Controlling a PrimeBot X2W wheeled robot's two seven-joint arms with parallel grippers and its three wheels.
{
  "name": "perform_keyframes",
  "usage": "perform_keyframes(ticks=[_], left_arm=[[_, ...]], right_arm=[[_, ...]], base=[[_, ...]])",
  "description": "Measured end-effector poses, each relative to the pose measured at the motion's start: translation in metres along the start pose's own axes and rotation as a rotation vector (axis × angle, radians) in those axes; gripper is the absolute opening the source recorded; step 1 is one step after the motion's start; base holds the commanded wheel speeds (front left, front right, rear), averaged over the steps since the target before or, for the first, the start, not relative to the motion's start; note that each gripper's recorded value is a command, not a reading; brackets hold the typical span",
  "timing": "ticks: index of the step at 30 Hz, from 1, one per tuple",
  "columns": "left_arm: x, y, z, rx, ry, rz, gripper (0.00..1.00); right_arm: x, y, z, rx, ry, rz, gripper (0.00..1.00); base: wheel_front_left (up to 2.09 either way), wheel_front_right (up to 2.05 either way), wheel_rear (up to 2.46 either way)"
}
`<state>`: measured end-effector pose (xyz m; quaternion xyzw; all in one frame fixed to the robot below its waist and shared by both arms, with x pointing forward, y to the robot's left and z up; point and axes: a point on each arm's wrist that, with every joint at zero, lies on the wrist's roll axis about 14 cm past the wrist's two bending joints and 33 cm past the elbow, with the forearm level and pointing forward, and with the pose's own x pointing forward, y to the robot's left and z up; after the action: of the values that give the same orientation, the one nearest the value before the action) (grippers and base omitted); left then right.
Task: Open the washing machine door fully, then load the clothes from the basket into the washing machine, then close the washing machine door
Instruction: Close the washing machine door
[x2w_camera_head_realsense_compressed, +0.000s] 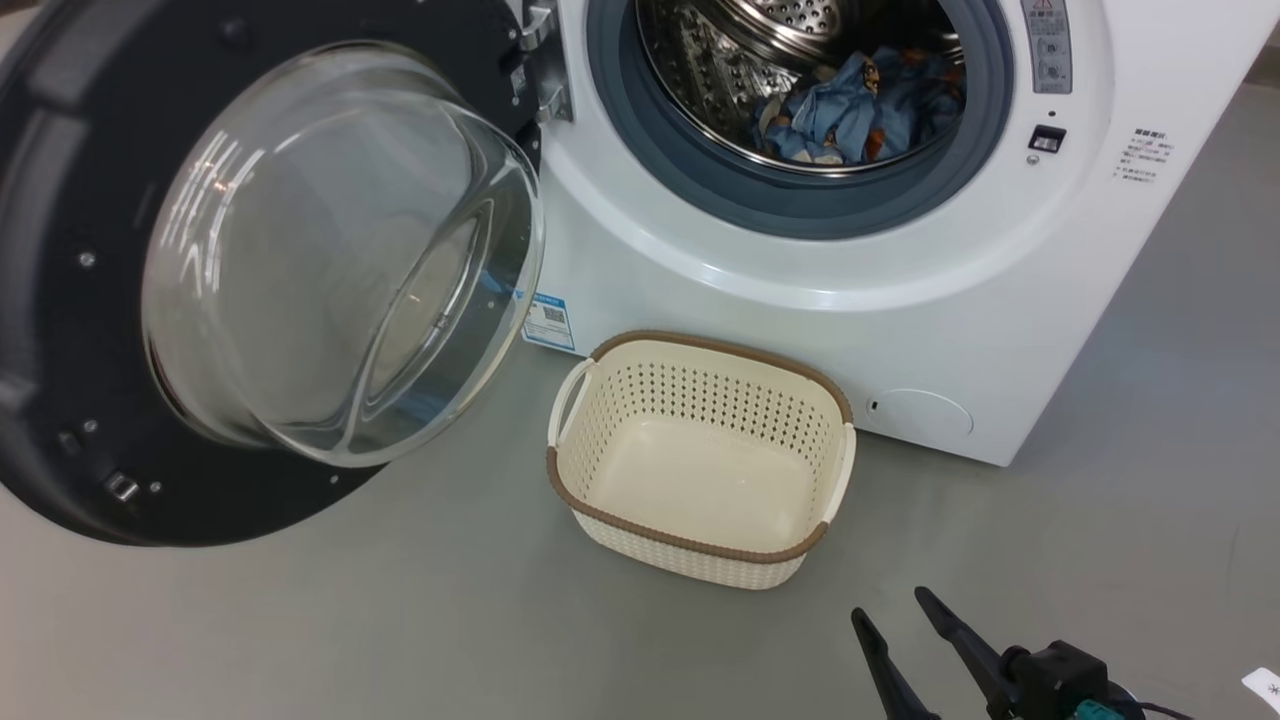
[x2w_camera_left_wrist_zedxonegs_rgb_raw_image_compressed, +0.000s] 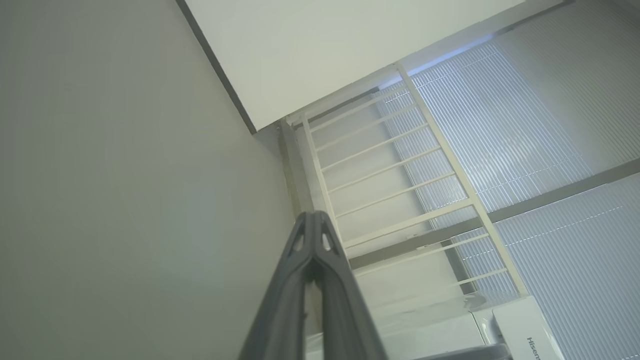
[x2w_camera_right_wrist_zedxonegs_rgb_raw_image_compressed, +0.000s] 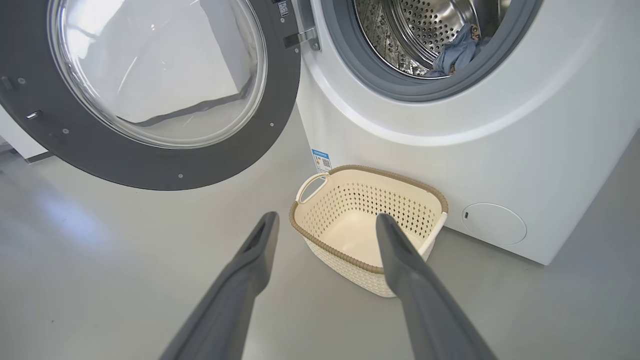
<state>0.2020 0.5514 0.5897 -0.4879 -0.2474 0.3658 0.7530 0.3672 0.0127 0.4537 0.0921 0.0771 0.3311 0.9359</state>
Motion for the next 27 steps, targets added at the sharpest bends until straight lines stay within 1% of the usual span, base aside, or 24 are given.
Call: perform_keyframes(ticks=[2, 14, 17, 20, 27], left_arm=[[0.005, 0.001, -0.002, -0.017, 0.006, 0.01, 0.0], [0.027, -0.013, -0.042, -0.008, 0.134, 0.012, 0.0], [0.032, -0.018, -0.053, -0.041, 0.17, 0.006, 0.0], [0.032, -0.014, -0.062, -0.051, 0.202, 0.017, 0.0], [0.028, -0.013, -0.091, -0.08, 0.314, 0.014, 0.0]], right_arm=[[0.001, -0.004, 0.0, -0.002, -0.001, -0.004, 1.0], [0.004, -0.015, -0.005, 0.007, 0.016, -0.02, 1.0], [0.006, -0.017, -0.007, -0.006, 0.028, -0.018, 1.0], [0.011, -0.018, -0.003, -0.007, 0.014, -0.016, 1.0], [0.013, -0.022, -0.005, -0.014, 0.027, -0.013, 1.0]], base=[[0.0, 0.0, 0.0], [0.0, 0.0, 0.0], [0.0, 0.0, 0.0], [0.0, 0.0, 0.0], [0.0, 0.0, 0.0]])
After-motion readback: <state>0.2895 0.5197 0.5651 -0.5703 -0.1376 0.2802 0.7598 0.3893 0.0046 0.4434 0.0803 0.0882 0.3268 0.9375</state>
